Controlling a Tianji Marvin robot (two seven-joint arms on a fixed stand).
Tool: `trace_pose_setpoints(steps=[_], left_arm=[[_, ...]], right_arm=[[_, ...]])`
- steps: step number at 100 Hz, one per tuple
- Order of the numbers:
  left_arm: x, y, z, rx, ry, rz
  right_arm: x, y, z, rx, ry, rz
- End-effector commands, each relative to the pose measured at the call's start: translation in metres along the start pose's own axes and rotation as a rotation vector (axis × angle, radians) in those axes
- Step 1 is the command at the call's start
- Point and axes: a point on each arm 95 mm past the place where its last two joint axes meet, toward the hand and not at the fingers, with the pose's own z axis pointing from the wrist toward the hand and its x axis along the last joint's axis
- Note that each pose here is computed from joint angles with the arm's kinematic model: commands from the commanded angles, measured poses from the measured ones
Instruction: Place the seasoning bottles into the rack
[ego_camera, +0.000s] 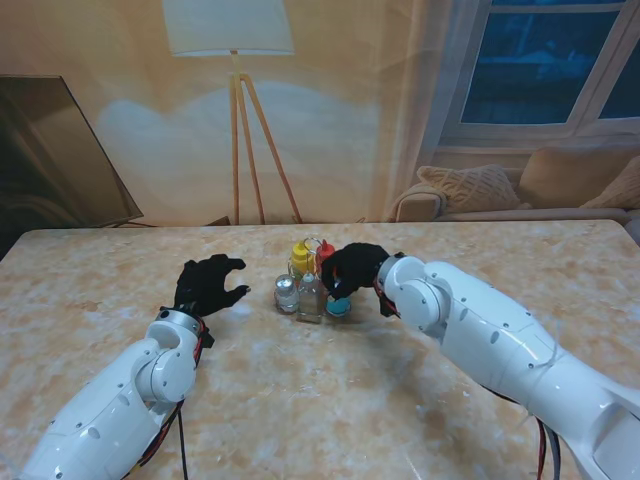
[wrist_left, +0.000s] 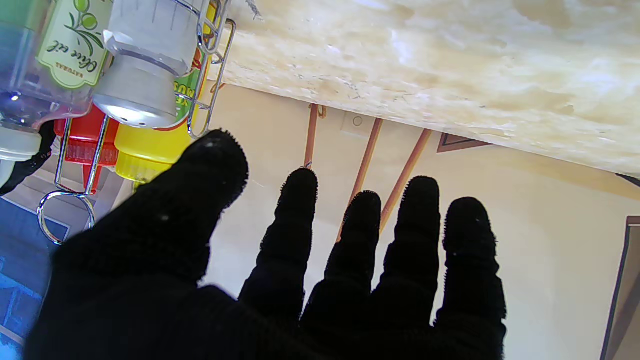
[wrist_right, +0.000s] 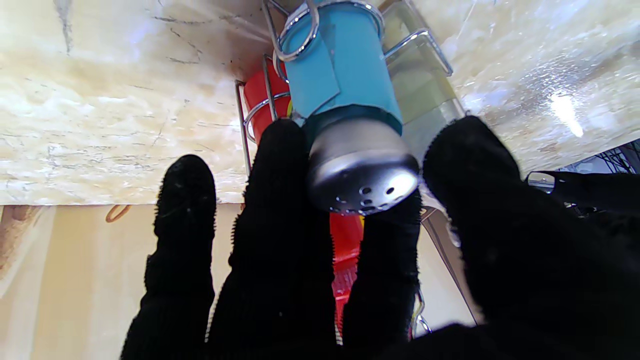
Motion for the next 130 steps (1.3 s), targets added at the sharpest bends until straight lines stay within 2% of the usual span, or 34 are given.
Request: trace_pose_setpoints(steps=[1, 87, 103, 130], left_arm=[[0.001, 0.001, -0.001, -0.009, 0.002, -0.001], [0.001, 0.002, 0.0, -0.013, -0.001, 0.0], [0.001, 0.002, 0.0, -0.012, -0.002, -0.001], [0.001, 0.002, 0.0, -0.014, 0.0, -0.004]], right_arm=[[0.003, -0.005, -0.001, 0.022, 0.012, 0.016], [-0.001, 0.005, -0.009, -0.038, 0.004, 0.078], [-0.005, 0.011, -0.02, -0.058, -0.006, 0.064], [-0.021, 0.021, -0.053, -0.1, -0.05, 0.092]])
